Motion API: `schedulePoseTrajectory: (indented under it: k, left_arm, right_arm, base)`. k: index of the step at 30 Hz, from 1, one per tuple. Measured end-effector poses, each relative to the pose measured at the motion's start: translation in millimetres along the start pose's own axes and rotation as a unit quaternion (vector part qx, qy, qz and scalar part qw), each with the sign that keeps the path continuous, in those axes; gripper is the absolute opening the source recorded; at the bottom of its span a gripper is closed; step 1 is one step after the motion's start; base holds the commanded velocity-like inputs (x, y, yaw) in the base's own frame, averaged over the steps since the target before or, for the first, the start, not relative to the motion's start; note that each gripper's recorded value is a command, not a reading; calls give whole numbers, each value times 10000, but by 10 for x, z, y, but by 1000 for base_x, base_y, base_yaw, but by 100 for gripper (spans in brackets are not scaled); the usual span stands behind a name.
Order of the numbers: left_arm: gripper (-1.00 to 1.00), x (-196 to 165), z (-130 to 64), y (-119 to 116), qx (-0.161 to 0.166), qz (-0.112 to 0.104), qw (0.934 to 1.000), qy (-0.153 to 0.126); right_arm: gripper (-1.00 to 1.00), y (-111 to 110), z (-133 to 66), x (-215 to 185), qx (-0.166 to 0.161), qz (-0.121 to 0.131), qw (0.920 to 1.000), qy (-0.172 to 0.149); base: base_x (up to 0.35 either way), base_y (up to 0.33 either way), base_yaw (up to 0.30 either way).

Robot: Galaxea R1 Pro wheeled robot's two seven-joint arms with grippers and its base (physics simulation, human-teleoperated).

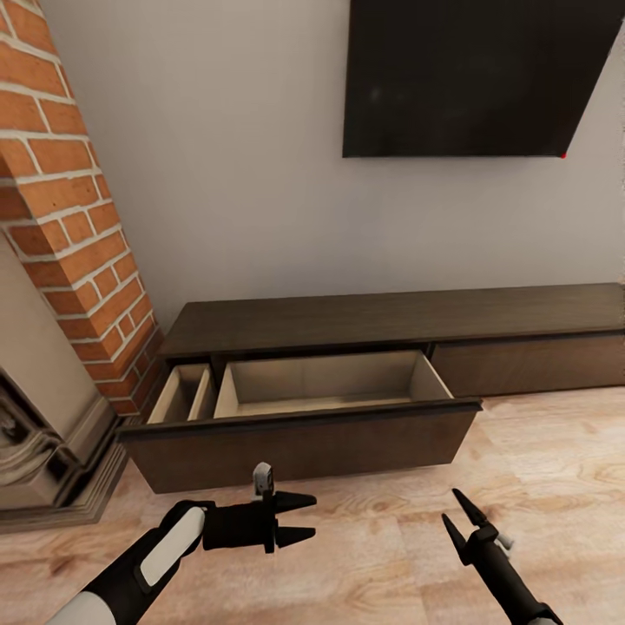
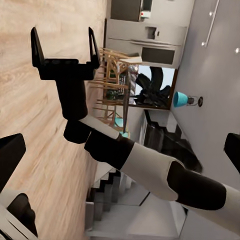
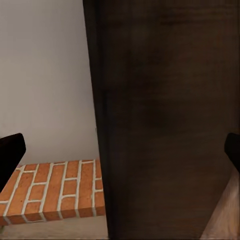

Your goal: Place each of the two pumpkins and all three candles from the living room inside a cabinet in the living room (use any cabinet), then make sure every cabinet is closed, and position the cauldron so it is next to a table in the living room.

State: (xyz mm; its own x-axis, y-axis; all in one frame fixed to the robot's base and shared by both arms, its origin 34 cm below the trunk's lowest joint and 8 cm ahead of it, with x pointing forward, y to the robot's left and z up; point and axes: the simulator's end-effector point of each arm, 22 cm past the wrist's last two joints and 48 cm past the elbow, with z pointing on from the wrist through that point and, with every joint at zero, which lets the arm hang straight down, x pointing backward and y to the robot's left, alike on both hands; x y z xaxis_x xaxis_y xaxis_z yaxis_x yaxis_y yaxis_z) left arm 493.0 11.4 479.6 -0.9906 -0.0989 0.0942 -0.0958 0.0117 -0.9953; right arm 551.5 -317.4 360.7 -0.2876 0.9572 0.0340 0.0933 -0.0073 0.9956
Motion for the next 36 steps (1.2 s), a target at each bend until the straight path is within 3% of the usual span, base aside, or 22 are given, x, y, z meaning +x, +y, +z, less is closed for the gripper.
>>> schedulePoseTrajectory:
  k: [15, 20, 23, 27, 31, 36]
  left_arm:
    - [100, 50, 1, -203, -27, 242, 9997, 28]
    - [100, 83, 12, -276, -36, 339, 9994, 65]
    - [100, 95, 15, -323, -37, 399, 9992, 76]
    - [100, 116, 20, -382, -44, 479, 9988, 93]
    - [100, 136, 30, -443, -47, 560, 9984, 109]
    - [100, 163, 32, -517, -55, 660, 9977, 130]
  right_arm:
    - [100, 146, -61, 70, -71, -151, 9998, 75]
    - [100, 191, -79, 55, -84, -313, 9995, 18]
    - [100, 103, -161, 0, 129, -485, 9987, -26]
    - [100, -180, -262, 92, 789, -812, 9931, 298]
    - [100, -236, -278, 96, 992, -1111, 9882, 351]
    - [100, -182, -283, 18, 1020, -1293, 9859, 286]
  base:
    - [-2, 0, 0]
    - [0, 0, 0]
    - [-69, 0, 0]
    - [-219, 0, 0]
    - [-312, 0, 0]
    - [-333, 0, 0]
